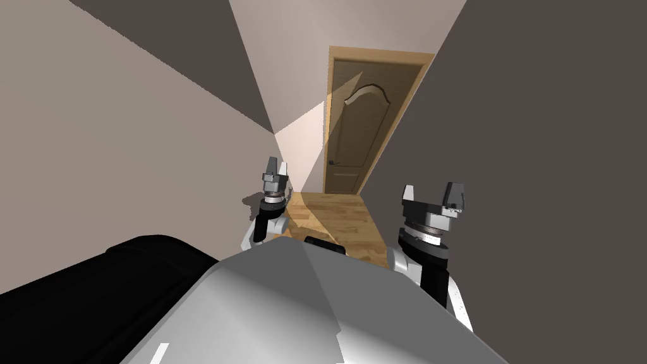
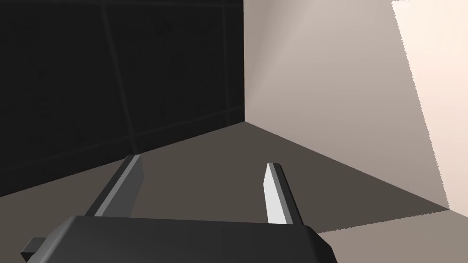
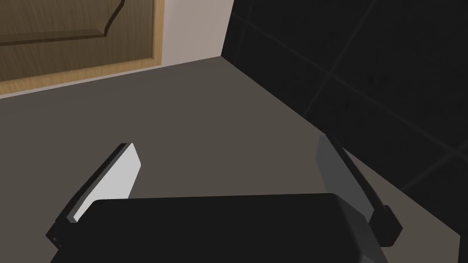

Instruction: Pull the door open

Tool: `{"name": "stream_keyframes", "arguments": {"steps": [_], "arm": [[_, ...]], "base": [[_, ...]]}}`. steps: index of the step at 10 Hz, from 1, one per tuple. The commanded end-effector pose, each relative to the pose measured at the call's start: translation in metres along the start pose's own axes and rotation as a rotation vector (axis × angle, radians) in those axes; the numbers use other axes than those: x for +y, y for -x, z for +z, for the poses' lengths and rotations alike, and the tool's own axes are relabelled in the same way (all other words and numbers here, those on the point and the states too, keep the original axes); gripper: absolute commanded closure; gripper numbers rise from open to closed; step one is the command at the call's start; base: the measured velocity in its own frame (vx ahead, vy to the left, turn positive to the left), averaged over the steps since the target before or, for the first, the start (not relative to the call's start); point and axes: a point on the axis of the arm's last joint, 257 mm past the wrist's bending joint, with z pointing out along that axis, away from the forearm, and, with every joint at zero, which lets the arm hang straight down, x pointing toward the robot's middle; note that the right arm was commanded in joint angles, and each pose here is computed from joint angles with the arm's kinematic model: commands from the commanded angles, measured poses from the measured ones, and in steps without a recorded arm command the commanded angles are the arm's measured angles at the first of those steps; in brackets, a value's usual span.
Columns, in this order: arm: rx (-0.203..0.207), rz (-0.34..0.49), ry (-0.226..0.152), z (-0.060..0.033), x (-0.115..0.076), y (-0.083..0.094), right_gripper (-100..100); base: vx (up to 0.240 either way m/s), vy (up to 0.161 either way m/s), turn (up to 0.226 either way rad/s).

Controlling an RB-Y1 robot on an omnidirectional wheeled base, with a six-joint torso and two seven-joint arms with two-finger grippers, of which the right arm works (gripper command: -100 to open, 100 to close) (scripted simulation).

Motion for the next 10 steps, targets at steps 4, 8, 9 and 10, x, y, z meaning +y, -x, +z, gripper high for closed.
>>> {"name": "stream_keyframes", "arguments": {"steps": [4, 8, 9, 10], "arm": [[0.000, 0.022, -0.047, -0.0048, -0.035, -0.001, -100], [-0.001, 0.038, -0.084, -0.0091, -0.061, -0.002, -100], [-0.001, 0.042, -0.095, -0.0106, -0.069, -0.003, -100], [-0.002, 0.047, -0.107, -0.0121, -0.077, -0.003, -100]], "base": [[0.080, 0.021, 0.066], [0.077, 0.018, 0.056], [0.064, 0.021, 0.065], [0.079, 0.025, 0.070]]}}
